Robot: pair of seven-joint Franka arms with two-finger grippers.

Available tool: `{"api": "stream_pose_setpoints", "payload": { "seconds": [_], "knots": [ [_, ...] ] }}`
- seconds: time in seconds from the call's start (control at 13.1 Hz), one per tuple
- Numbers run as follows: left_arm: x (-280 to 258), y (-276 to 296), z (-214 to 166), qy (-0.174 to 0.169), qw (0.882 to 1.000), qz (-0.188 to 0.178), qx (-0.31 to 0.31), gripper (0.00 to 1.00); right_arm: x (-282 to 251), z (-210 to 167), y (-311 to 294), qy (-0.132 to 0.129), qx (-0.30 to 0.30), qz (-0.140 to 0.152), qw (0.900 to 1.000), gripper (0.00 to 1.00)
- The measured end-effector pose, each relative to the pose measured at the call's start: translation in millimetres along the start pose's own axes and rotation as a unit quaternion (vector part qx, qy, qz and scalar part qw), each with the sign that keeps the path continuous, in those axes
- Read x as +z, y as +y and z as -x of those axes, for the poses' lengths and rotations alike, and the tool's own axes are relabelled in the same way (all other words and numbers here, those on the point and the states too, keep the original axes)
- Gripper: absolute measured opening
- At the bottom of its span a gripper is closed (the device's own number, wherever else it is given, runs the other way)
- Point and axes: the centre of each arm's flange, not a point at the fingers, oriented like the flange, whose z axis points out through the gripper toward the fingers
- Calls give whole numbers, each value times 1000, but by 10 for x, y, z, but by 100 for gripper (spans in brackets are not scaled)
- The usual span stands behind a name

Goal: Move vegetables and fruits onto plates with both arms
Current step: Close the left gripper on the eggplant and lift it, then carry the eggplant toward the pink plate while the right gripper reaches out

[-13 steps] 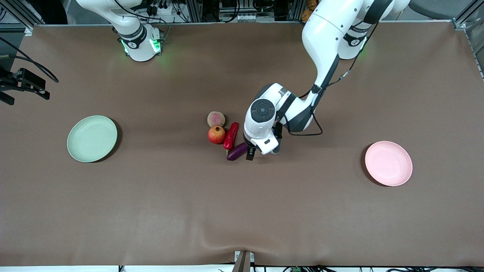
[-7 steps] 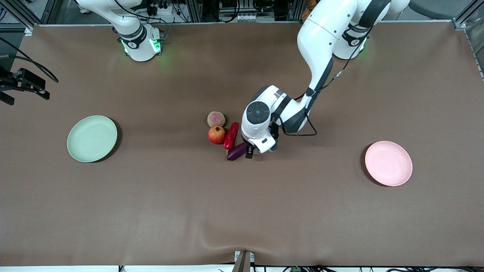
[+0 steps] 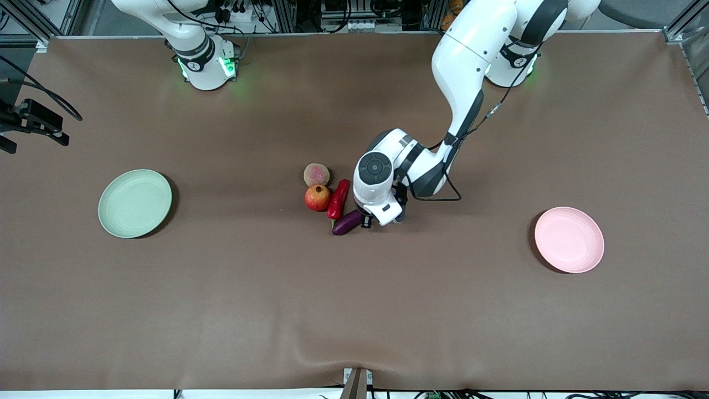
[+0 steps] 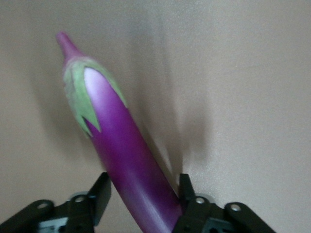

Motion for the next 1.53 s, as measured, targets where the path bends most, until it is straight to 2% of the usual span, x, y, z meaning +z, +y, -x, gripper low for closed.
{"api": "stream_pose_setpoints", "payload": {
  "seconds": [0.08,0.15,0.31,0.46,0.76,0.92,1.07,1.22,1.38,1.53],
  "knots": [
    [4,2,0,1,1000,2,1,45,-32,2,13,3,1,1,1000,100],
    [-2,3,3,3,1000,3,4,41,-76,11,40,7,4,2,1000,100],
    [-59,75,-32,11,1000,20,10,39,-146,34,69,7,7,2,1000,100],
    [-328,369,-242,17,998,57,-8,37,-143,30,58,6,6,1,1000,100],
    [-1075,824,-776,25,991,120,-52,37,88,-87,73,-17,6,-1,1000,100],
    [-1550,1026,-1279,28,986,133,-92,37,218,-139,27,-35,2,-5,999,100],
    [-1973,1188,-2030,40,986,121,-105,37,278,-182,-111,-45,-10,-9,999,100],
    [-2135,1267,-2645,53,990,105,-72,37,306,-251,-406,-47,-32,-12,998,100],
    [-2000,1268,-2946,65,995,76,-22,37,424,-391,-829,-55,-43,-10,998,100],
    [-1754,1178,-2960,75,996,27,41,37,638,-583,-1197,-61,-28,-14,998,100]
  ]
}}
